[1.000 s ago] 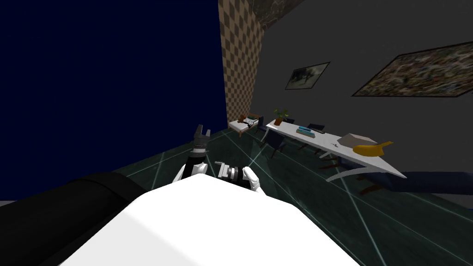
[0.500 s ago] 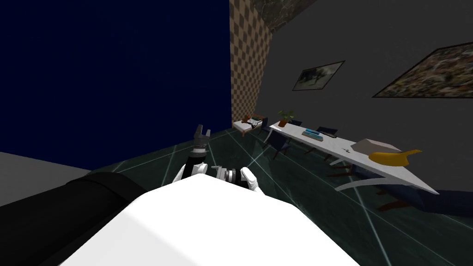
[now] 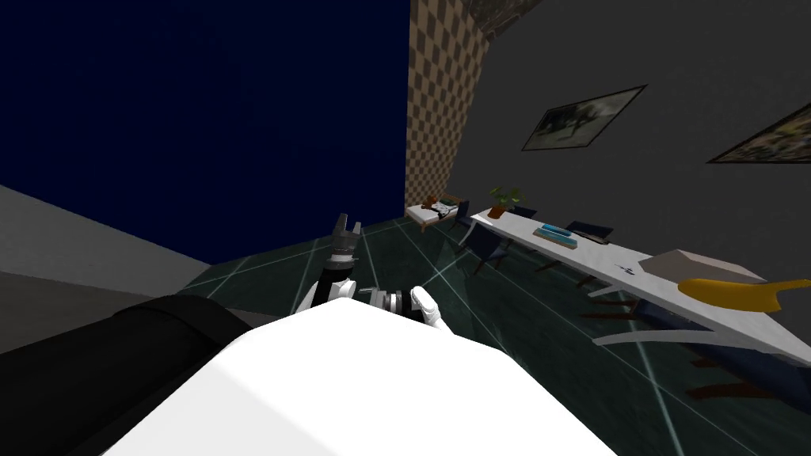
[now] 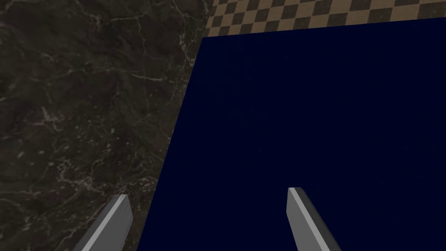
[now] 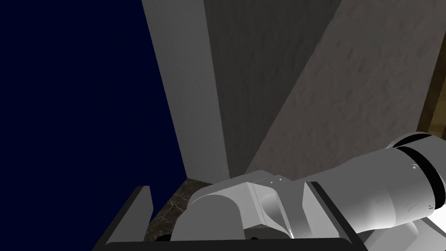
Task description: Push the door open
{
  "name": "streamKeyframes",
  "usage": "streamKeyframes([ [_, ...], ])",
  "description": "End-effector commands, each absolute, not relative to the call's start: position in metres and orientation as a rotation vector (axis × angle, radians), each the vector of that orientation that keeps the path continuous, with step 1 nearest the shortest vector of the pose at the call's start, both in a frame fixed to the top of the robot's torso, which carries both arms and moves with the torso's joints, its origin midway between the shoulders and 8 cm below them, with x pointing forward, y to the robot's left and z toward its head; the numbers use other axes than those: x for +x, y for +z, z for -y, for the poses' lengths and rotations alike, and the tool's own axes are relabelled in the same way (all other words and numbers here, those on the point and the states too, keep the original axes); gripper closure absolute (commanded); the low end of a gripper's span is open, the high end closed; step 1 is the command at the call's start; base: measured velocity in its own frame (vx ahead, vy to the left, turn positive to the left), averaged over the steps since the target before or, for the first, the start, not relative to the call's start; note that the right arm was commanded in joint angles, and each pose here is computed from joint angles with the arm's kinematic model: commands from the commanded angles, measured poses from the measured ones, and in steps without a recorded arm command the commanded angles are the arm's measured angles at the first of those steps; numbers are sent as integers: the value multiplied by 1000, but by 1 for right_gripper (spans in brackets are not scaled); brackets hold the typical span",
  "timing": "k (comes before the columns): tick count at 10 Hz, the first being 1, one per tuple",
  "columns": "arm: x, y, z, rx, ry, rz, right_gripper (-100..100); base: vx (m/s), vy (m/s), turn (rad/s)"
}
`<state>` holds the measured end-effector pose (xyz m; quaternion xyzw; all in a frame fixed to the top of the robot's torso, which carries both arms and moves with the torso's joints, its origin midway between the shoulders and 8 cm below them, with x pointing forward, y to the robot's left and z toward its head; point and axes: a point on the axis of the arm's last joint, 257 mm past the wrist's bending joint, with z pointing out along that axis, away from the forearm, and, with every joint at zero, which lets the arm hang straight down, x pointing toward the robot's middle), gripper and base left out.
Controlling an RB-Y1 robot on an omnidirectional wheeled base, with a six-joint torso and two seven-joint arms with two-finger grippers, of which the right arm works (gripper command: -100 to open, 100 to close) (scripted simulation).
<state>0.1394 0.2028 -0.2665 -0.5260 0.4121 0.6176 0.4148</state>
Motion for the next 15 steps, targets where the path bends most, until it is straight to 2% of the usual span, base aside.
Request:
streamKeyframes([
  [1, 132, -271, -205, -1356, 1556, -1023, -100, -176, -84, 146],
  [12, 82, -296, -220, -1584, 1581, -910, -100, -187, -56, 192],
  [15, 85, -305, -211, -1588, 1568, -939, -100, -75, 65, 14],
])
